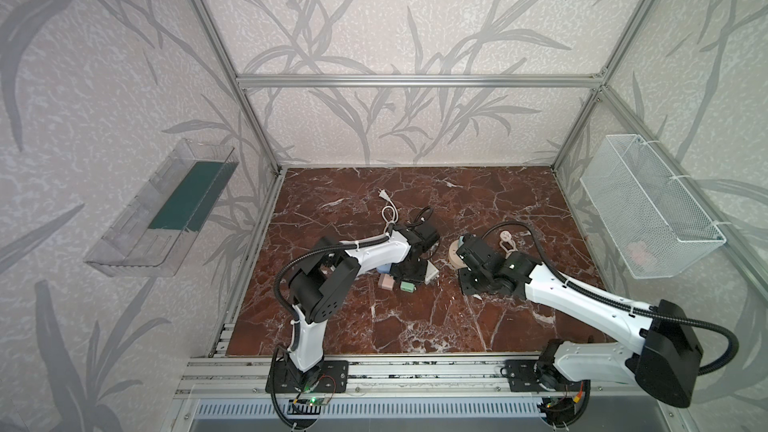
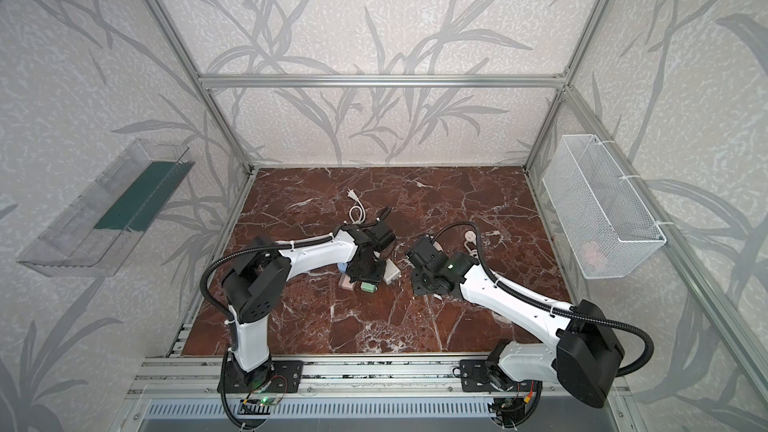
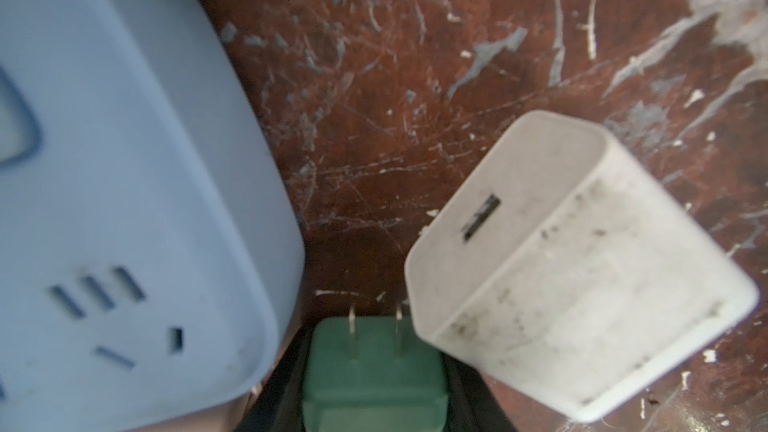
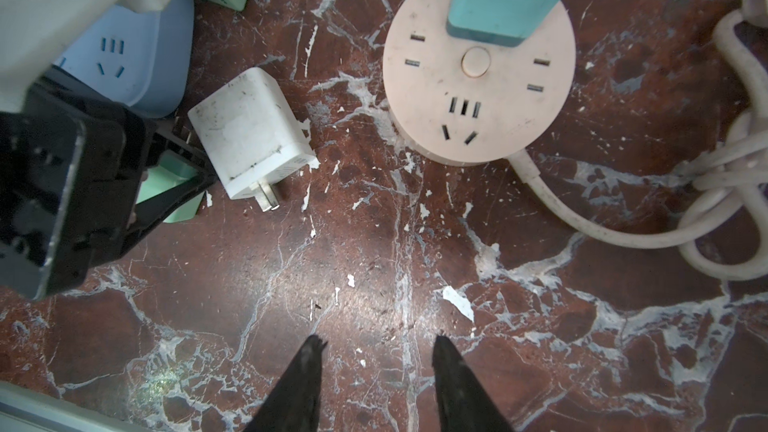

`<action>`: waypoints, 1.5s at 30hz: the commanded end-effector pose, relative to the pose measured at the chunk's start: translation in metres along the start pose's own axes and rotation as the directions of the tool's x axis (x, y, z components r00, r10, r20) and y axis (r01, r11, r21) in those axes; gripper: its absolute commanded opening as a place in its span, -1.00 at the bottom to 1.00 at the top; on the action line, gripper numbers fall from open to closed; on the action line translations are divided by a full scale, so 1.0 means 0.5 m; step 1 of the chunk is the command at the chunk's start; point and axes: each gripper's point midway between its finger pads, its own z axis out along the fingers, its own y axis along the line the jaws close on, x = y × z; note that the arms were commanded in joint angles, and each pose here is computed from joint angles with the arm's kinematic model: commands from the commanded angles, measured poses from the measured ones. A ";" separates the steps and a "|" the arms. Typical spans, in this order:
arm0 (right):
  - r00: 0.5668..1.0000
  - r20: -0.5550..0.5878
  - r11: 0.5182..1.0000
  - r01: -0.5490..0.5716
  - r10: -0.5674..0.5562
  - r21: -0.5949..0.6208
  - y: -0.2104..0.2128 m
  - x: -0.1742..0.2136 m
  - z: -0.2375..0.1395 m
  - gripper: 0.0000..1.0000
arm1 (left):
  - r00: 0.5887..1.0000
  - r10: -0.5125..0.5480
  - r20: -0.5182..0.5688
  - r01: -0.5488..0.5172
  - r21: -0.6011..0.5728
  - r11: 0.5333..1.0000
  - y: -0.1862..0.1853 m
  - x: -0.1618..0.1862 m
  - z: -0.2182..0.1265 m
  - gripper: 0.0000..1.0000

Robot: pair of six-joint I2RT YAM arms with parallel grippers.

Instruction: Insert the plug

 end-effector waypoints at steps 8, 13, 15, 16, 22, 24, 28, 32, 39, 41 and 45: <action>1.000 -0.004 0.998 0.009 -0.009 -0.056 0.018 -0.010 -0.036 -0.13 | 0.988 -0.049 0.147 0.044 0.040 0.998 0.031 0.025 -0.130 -1.00; 0.995 0.102 0.993 0.006 0.006 -0.121 0.030 -0.041 -0.079 -0.15 | 0.868 -0.277 0.413 0.166 0.285 0.944 0.010 -0.038 -0.311 -1.00; 0.989 0.145 0.988 0.000 0.023 -0.156 0.038 -0.054 -0.094 -0.16 | 0.764 -0.408 0.500 0.206 0.410 0.888 0.012 -0.066 -0.375 -1.00; 0.986 0.164 0.985 -0.004 0.033 -0.173 0.042 -0.060 -0.102 -0.17 | 0.699 -0.481 0.528 0.231 0.471 0.852 0.020 -0.077 -0.403 -1.00; 0.945 0.320 0.928 0.060 0.065 -0.367 0.114 -0.118 -0.168 -0.17 | 0.415 -0.809 0.417 0.448 0.680 0.580 0.074 -0.093 -0.472 -1.00; 0.913 0.403 0.908 0.114 0.063 -0.402 0.136 -0.138 -0.191 -0.16 | 0.343 -0.894 0.289 0.478 0.765 0.431 0.067 -0.094 -0.466 -1.00; 0.843 0.533 0.879 0.197 0.075 -0.435 0.167 -0.178 -0.225 -0.11 | 0.241 -0.971 0.008 0.523 0.841 0.136 0.043 -0.100 -0.446 -1.00; 0.778 0.620 0.832 0.275 0.102 -0.482 0.202 -0.205 -0.243 0.18 | 0.251 -0.958 -0.135 0.538 0.843 0.023 0.005 -0.111 -0.456 -1.00; 0.750 0.636 0.772 0.290 0.184 -0.566 0.241 -0.228 -0.245 0.19 | 0.229 -0.907 -0.355 0.547 0.817 -0.182 -0.049 -0.130 -0.430 -1.00; 0.736 0.644 0.763 0.289 0.209 -0.578 0.244 -0.236 -0.251 0.19 | 0.233 -0.903 -0.362 0.544 0.818 -0.188 -0.057 -0.132 -0.433 -1.00; 0.726 0.654 0.785 0.270 0.215 -0.557 0.232 -0.243 -0.253 0.19 | 0.244 -0.892 -0.381 0.535 0.820 -0.204 -0.066 -0.135 -0.438 -1.00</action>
